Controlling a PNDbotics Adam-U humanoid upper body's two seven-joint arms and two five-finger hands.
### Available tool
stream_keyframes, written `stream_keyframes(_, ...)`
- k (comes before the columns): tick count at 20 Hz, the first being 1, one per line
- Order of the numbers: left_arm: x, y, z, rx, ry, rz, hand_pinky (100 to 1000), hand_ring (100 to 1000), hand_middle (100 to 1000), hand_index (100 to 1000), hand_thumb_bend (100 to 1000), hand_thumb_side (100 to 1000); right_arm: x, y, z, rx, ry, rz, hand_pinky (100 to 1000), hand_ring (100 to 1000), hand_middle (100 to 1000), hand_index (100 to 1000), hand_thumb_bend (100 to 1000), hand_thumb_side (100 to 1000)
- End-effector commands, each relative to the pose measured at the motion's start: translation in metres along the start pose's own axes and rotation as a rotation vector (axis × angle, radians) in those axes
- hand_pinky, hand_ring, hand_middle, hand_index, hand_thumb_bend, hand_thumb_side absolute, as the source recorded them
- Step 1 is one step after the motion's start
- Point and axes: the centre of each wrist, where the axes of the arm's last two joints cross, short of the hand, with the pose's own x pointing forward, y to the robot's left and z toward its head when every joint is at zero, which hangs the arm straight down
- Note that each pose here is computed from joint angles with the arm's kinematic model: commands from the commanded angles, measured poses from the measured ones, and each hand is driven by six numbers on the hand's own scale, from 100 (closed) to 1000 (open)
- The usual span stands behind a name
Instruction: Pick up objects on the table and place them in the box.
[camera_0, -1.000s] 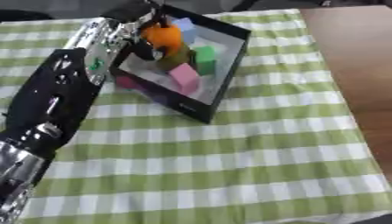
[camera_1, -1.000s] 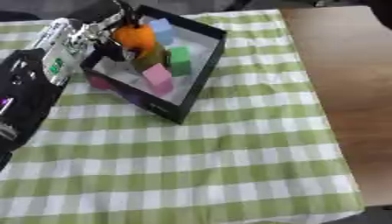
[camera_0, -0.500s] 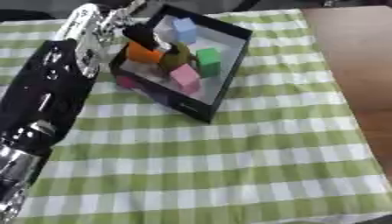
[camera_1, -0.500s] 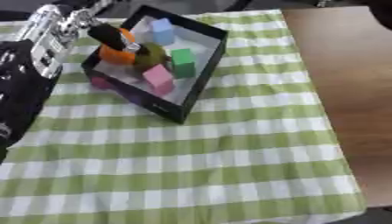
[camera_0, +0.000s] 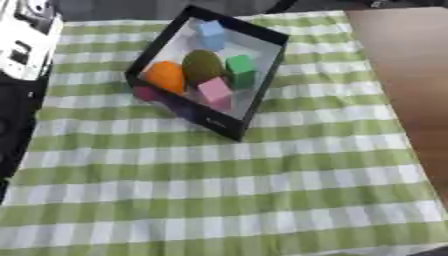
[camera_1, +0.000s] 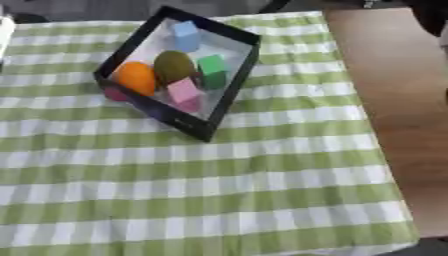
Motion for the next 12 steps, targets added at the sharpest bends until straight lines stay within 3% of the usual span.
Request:
stream_keyframes(1, 0.000, 0.040, 0.019, 0.181, -0.018, 0.142, 904, 710, 745, 870, 216, 661, 0.018, -0.010, 0.002, -0.041, -0.052, 0.040, 952, 764, 674, 764, 434, 244)
stream_keyframes(5, -0.028, 0.054, 0.062, 0.330, 0.047, 0.313, 910, 705, 741, 870, 186, 702, 0.017, -0.007, 0.005, -0.072, -0.075, 0.045, 956, 770, 681, 769, 427, 244)
stream_keyframes(12, -0.064, 0.059, 0.133, 0.479, 0.132, 0.407, 909, 693, 730, 851, 258, 689, 0.014, -0.001, 0.010, -0.101, -0.106, 0.025, 960, 779, 693, 776, 391, 256)
